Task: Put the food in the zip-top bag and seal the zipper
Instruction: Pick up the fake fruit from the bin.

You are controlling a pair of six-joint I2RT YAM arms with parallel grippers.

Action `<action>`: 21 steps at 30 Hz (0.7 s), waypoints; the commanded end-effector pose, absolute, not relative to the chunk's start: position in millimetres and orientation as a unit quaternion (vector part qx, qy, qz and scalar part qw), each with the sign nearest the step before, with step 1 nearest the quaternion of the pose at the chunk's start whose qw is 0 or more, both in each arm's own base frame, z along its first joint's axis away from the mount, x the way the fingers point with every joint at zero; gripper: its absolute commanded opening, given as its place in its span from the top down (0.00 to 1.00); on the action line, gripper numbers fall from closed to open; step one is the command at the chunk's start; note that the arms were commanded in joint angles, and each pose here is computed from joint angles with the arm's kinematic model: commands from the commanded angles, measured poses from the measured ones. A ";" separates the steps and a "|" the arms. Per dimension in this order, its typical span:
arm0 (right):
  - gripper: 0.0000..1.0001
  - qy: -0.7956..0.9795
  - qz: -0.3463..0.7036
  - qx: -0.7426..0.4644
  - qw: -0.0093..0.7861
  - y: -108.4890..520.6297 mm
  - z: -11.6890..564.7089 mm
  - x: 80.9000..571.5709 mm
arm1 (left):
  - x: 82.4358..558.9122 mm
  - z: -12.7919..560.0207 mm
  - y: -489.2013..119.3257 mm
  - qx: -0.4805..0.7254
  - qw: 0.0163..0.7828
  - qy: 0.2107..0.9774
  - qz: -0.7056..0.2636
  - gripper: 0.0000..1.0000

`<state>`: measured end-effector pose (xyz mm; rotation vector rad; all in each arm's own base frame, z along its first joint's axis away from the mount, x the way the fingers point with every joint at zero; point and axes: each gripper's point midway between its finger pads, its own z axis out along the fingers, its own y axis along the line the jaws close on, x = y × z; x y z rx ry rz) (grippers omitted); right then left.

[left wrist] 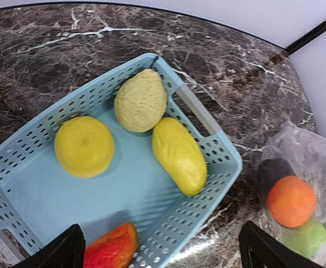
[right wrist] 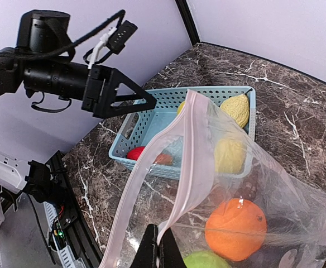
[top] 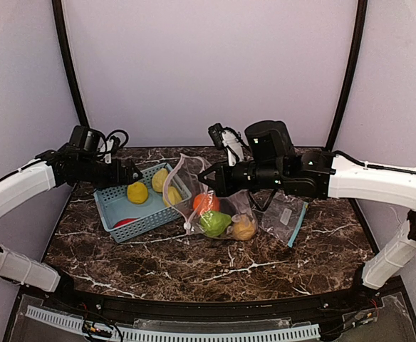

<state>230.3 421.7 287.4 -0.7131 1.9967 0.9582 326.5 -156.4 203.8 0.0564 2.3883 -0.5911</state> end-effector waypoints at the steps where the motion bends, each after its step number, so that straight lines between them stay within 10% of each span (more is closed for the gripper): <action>1: 1.00 0.782 0.389 -0.273 0.404 420.7 296.4 232.8 | 351.1 171.9 -136.3 0.017 0.335 0.928 -0.162 0.03; 21: 1.00 0.784 0.388 -0.268 0.404 418.5 295.0 234.5 | 416.6 87.1 -122.1 -0.008 0.284 0.951 -0.119 0.03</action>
